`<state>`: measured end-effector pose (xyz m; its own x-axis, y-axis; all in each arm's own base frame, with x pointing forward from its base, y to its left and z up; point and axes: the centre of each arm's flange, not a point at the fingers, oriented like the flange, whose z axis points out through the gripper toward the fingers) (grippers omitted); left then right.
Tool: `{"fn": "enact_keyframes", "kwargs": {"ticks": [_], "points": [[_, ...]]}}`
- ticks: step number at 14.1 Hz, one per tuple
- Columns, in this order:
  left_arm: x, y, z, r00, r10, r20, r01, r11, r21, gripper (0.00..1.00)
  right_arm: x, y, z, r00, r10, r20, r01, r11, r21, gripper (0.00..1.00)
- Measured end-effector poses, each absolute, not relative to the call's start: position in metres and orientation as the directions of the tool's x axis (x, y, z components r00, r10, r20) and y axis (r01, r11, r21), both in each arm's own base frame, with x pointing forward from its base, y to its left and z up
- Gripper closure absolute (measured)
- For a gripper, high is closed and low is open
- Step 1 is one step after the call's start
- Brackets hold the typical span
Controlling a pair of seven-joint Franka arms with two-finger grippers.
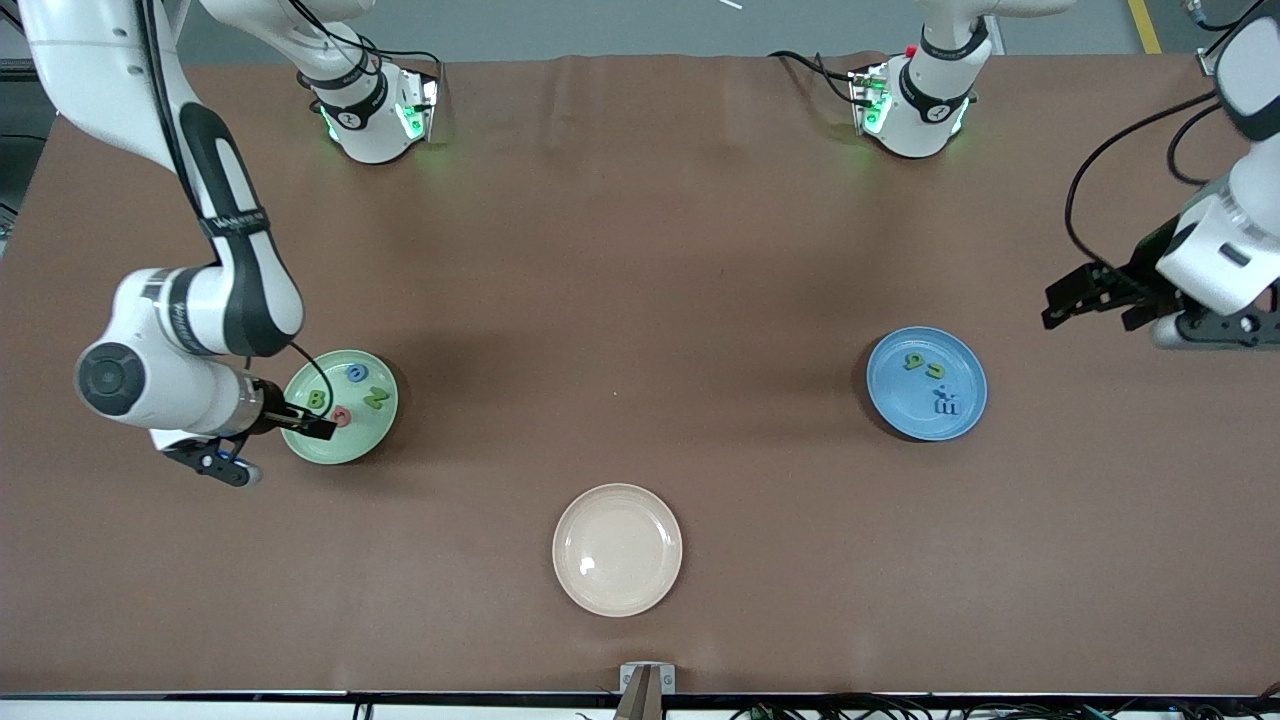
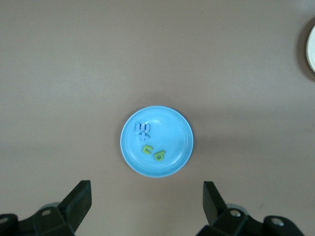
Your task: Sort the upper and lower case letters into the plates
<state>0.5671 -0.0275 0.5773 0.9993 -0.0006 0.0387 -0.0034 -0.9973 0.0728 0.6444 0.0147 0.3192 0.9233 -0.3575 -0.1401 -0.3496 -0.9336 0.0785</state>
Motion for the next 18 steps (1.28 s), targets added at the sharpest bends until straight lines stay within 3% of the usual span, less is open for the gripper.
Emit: {"fn": "enact_keyframes", "kwargs": {"ticks": [4, 8, 18], "points": [[0.556, -0.011, 0.631, 1.000, 0.012, 0.024, 0.011, -0.997, 0.073, 0.00, 0.654, 0.004, 0.393, 0.961, -0.223, -0.161, -0.211, -0.973, 0.090, 0.00], [0.552, -0.003, 0.643, 1.000, 0.018, 0.014, 0.017, -0.997, 0.069, 0.00, 0.656, -0.043, 0.444, 0.977, -0.130, -0.172, -0.119, -0.990, 0.070, 0.00], [0.549, -0.007, 0.645, 1.000, -0.009, 0.009, -0.009, -0.999, 0.043, 0.00, 0.652, -0.103, 0.501, 0.986, -0.047, -0.159, -0.040, -0.998, 0.044, 0.00]]}}
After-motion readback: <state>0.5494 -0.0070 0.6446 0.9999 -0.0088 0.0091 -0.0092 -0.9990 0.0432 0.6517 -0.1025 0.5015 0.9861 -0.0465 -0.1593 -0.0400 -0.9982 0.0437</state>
